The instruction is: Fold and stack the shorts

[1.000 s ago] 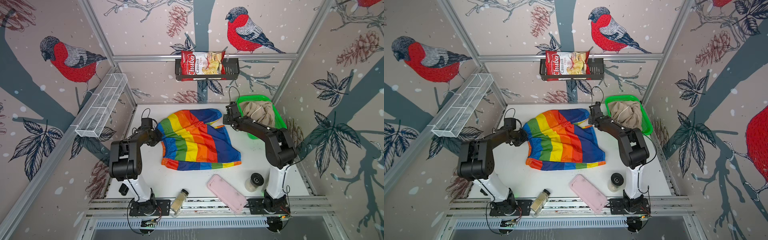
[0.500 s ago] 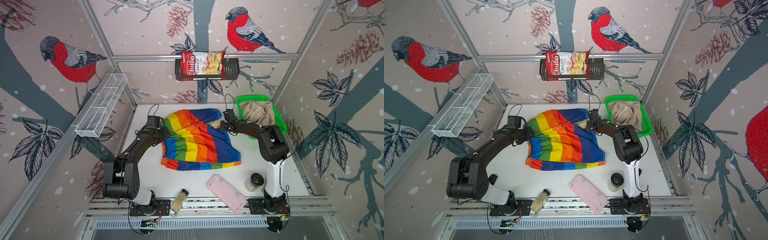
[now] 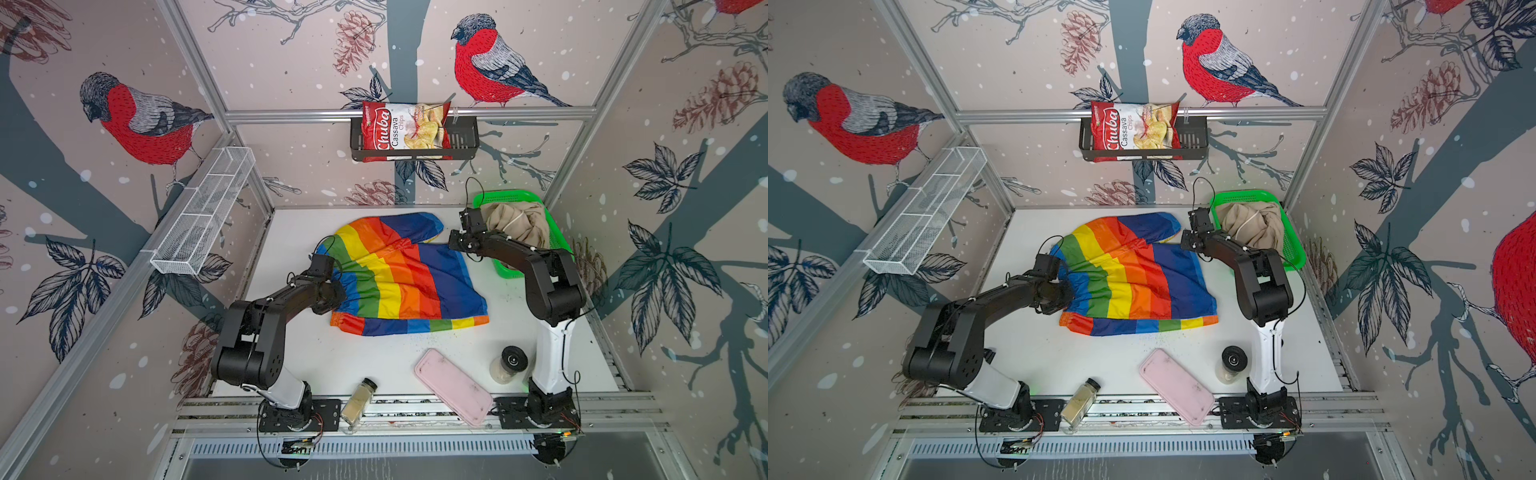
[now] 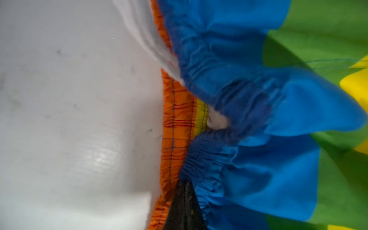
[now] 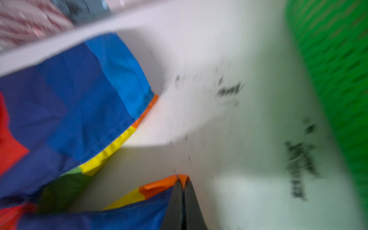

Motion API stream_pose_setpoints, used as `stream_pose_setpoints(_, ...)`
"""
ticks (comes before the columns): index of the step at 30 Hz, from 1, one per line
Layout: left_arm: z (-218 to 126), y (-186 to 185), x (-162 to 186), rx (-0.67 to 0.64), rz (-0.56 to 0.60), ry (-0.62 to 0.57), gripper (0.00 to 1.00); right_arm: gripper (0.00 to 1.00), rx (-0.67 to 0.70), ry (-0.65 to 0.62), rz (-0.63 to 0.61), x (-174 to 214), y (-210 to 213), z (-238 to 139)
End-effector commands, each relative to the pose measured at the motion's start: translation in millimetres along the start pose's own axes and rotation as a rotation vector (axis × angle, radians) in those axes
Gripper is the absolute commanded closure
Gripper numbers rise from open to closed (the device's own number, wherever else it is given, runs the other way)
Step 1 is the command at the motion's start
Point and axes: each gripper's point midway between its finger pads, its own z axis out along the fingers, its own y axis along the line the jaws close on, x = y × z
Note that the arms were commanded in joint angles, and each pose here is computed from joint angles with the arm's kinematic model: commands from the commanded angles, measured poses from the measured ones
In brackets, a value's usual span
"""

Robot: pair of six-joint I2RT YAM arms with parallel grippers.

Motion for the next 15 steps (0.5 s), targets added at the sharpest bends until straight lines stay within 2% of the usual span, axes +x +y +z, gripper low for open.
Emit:
stream_pose_setpoints(1, 9.6, 22.1, 21.1, -0.086, 0.005, 0.07, 1.0, 1.0, 0.087, -0.1, -0.024, -36.5, -15.0, -17.4)
stream_pose_setpoints(7, 17.2, 35.1, 39.1, -0.118, 0.008, 0.118, 1.0, 1.0, 0.178, -0.145, -0.042, -60.6, -28.3, -15.0)
stream_pose_setpoints(15, -3.7, 42.9, 49.7, -0.123, -0.008, 0.1, 1.0, 1.0, 0.277, -0.129, -0.08, -61.1, -36.8, 24.1)
